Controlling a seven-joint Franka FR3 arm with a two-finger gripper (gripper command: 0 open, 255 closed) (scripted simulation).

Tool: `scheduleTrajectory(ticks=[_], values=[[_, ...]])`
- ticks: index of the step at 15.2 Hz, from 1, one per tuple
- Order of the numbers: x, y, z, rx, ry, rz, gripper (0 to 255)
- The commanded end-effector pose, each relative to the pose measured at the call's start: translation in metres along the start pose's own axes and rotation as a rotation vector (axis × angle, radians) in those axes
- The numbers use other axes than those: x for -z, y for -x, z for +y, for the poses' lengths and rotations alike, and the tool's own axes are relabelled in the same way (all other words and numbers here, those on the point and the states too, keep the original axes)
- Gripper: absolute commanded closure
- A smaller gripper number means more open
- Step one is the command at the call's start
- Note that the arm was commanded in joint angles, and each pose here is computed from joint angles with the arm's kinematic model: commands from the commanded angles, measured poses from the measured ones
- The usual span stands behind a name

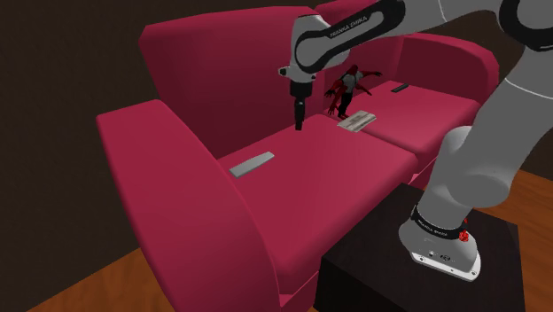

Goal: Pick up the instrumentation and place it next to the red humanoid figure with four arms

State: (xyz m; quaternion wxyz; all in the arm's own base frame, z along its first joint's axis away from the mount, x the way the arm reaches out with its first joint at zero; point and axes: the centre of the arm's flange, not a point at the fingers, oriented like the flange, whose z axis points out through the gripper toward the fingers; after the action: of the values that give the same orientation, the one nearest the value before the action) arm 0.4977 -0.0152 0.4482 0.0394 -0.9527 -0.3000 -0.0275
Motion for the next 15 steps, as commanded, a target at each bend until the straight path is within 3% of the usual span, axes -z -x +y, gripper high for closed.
scheduleTrajectory(ticks=[1,15], values=[[-0.019,-0.019,0.008,0.08,0.003,-0.009,0],[-0.145,-0.159,0.027,0.605,0.022,-0.074,0]])
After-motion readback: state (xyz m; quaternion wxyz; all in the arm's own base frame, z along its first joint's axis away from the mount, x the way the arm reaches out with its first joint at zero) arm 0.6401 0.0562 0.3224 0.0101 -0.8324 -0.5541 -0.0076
